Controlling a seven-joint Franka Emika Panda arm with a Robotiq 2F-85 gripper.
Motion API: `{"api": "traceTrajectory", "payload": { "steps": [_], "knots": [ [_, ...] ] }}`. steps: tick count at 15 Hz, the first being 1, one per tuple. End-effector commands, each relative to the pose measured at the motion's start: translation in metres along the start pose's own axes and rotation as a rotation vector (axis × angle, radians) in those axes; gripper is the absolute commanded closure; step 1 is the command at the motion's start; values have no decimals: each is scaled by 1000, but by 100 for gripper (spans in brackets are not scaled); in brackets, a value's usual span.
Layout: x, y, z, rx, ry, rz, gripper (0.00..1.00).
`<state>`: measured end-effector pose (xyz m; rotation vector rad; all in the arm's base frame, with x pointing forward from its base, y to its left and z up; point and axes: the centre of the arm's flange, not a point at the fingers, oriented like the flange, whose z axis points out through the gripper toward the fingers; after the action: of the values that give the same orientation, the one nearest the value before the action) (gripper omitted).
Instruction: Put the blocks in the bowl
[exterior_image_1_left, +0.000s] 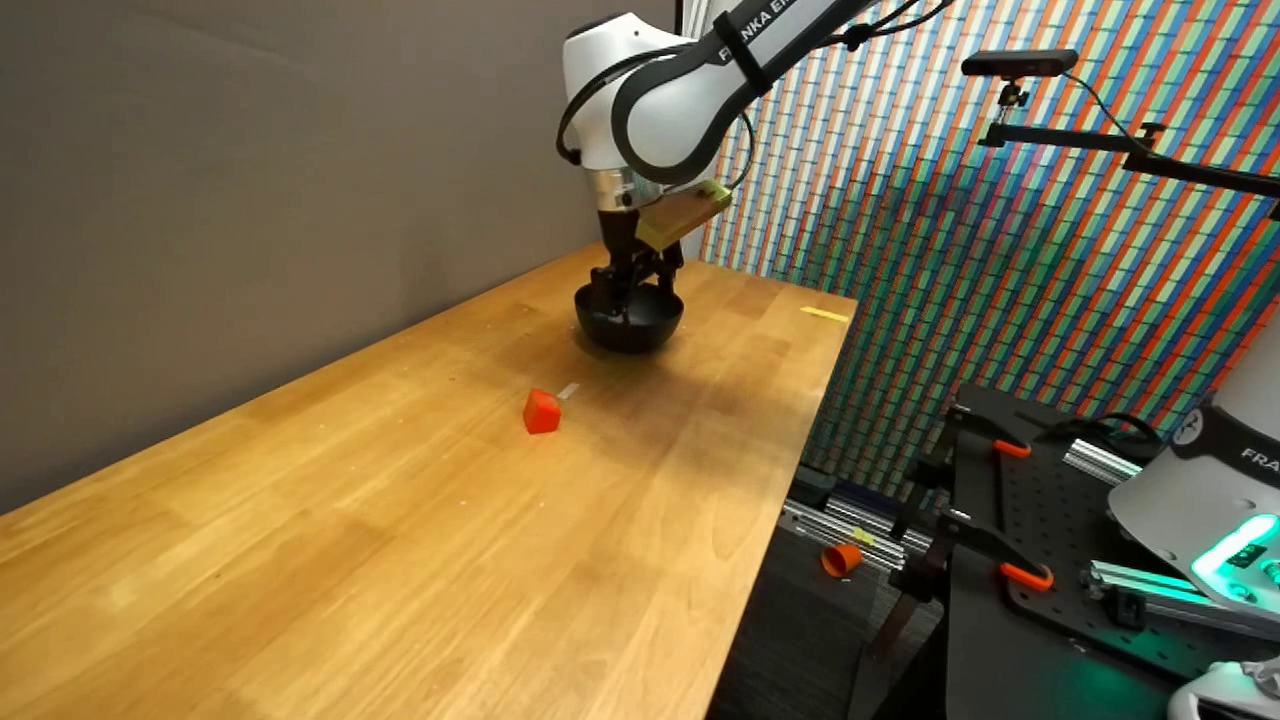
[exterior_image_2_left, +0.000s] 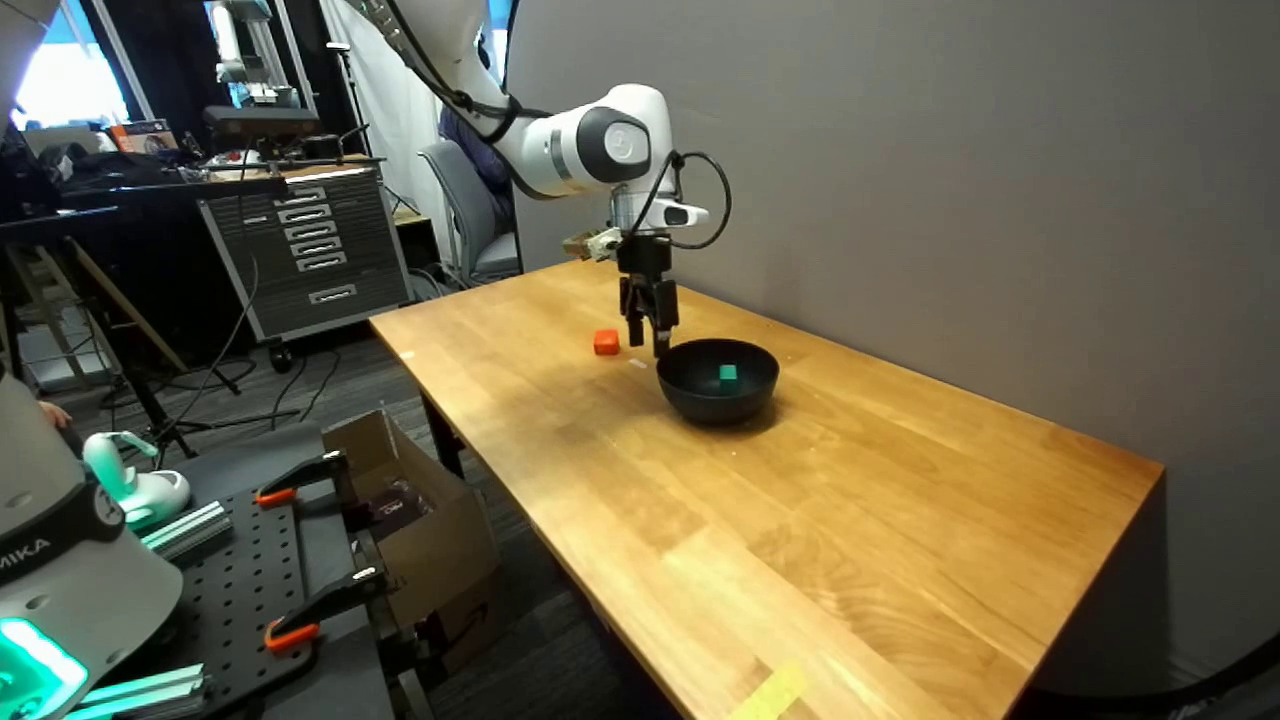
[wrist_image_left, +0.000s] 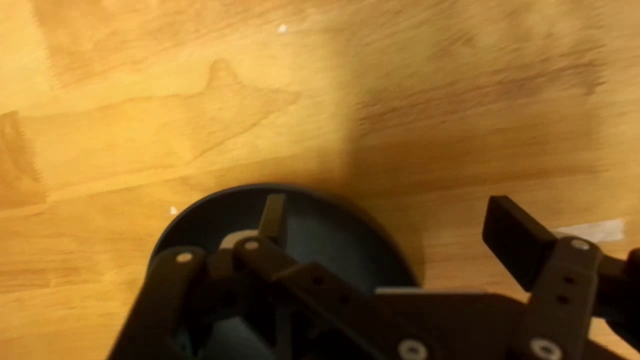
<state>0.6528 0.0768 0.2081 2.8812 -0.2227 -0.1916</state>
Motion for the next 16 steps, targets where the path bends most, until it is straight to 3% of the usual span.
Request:
{"api": "traceTrajectory", "payload": {
  "steps": [1,11,16],
  "knots": [
    [11,-38,-16,45,-81,-5,0],
    [15,-115,10,274,-222,25,0],
    [24,-140,8,340,-200,24,0]
  ]
}}
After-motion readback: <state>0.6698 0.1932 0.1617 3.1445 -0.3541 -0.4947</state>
